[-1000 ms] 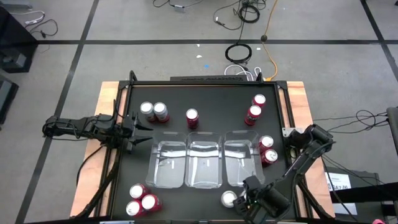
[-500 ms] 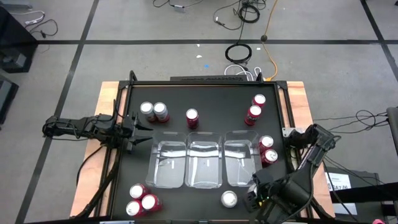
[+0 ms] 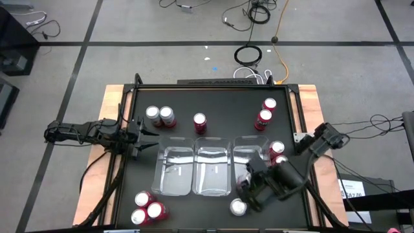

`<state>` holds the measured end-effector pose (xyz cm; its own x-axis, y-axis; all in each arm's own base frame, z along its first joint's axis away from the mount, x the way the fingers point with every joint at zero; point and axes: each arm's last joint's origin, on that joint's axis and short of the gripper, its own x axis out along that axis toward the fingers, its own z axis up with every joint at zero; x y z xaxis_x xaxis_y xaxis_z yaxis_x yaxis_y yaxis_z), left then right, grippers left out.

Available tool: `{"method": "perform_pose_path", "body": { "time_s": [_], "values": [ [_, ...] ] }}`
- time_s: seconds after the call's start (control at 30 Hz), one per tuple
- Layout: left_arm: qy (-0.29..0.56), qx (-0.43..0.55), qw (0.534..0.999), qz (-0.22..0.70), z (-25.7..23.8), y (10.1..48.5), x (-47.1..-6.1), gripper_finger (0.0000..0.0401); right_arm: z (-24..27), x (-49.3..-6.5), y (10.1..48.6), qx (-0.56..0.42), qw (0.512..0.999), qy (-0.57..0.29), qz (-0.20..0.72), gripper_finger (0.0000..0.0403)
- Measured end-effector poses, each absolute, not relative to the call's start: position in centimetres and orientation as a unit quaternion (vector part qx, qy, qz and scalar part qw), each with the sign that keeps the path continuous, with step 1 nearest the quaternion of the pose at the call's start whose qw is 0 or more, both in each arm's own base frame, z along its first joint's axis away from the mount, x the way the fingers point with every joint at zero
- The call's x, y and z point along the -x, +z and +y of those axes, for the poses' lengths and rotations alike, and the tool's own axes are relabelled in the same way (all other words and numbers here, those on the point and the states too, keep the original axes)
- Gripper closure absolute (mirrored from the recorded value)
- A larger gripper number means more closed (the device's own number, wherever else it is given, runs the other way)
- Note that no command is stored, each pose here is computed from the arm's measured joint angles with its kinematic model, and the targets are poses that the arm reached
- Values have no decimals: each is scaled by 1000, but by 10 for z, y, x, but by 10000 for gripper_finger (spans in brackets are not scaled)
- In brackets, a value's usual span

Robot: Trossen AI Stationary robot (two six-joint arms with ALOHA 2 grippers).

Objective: Sort soda cans
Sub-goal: Put the pink-white soda can into the center transparent bin

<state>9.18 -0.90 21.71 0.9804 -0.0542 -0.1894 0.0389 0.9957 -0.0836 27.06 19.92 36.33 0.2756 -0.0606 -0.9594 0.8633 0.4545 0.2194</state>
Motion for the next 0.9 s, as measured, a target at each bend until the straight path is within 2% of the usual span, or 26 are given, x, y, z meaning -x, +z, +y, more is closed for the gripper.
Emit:
{"method": "perform_pose_path", "body": {
  "time_s": [0.2, 0.53, 0.9],
  "values": [
    [-23, 40, 994, 96, -9, 217, -92, 211, 168, -300, 367, -389, 720, -300, 491, 117],
    [-23, 40, 994, 96, -9, 217, -92, 211, 115, -352, 372, -389, 782, -236, 426, 117],
    [-24, 40, 994, 96, -9, 217, -92, 211, 80, -382, 368, -403, 800, -210, 392, 117]
  ]
}}
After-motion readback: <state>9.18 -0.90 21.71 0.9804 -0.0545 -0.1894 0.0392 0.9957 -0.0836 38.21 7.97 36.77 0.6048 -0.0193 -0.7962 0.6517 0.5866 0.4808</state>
